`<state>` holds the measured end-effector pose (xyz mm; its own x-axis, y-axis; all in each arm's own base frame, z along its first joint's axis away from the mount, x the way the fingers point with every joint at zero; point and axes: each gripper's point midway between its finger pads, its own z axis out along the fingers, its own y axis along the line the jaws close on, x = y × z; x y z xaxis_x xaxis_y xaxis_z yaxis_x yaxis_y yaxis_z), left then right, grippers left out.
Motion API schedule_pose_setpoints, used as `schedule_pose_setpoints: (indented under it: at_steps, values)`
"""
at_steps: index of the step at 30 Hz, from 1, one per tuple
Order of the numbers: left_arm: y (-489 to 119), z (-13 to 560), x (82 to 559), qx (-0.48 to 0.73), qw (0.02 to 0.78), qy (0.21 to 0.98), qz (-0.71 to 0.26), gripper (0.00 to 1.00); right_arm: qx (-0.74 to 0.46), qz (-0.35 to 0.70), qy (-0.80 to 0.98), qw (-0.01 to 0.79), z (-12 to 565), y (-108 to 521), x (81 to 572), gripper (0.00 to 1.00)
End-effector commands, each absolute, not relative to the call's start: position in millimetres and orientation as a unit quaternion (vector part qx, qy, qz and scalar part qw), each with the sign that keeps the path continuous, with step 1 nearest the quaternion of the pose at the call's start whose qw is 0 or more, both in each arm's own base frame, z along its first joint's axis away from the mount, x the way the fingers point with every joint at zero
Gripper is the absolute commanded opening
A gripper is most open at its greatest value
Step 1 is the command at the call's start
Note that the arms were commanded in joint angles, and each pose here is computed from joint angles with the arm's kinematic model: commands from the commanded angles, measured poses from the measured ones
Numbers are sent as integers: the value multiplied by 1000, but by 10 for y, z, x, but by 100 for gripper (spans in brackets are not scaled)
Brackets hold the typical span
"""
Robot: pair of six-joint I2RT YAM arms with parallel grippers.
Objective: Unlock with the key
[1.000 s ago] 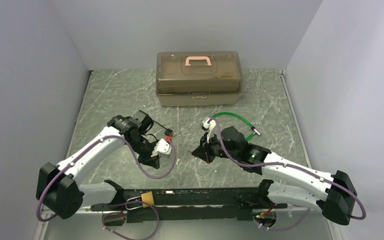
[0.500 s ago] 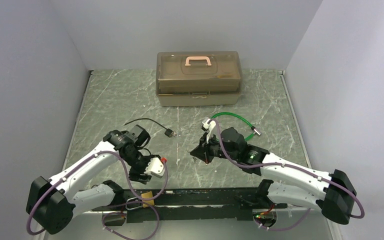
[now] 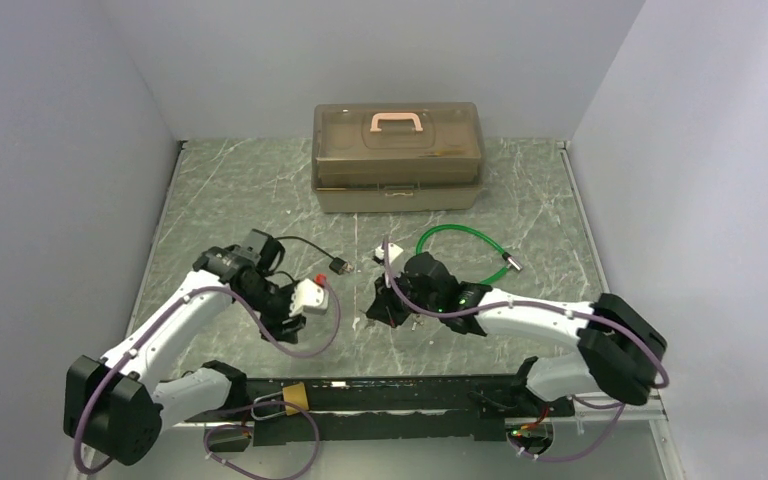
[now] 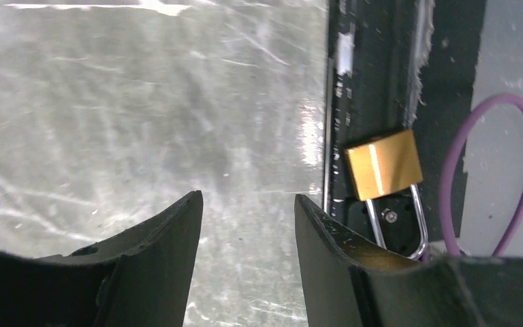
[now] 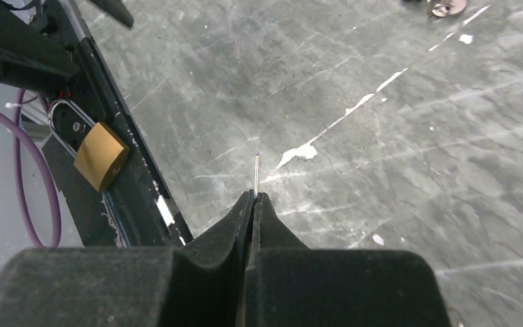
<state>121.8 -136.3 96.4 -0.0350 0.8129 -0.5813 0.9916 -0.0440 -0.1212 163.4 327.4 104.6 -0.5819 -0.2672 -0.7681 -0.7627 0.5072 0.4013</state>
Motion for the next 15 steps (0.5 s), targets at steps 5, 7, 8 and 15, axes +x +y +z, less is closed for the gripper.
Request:
schedule_pose_setpoints:
  at_steps: [5,7,8,15]
  values:
    - [-1383,1425,1529,588,231,708,-315,59,-342,430,778,305,936,3783,1732,0]
    - [-1354,1492,1538,577,232,714,-321,60,-344,419,787,294,774,3826,1775,0]
    - [-1343,1524,1540,570,233,718,-325,60,-345,412,792,290,691,3843,1798,0]
    - [-1236,1706,1601,539,243,747,-305,66,-346,359,816,291,483,3837,1975,26]
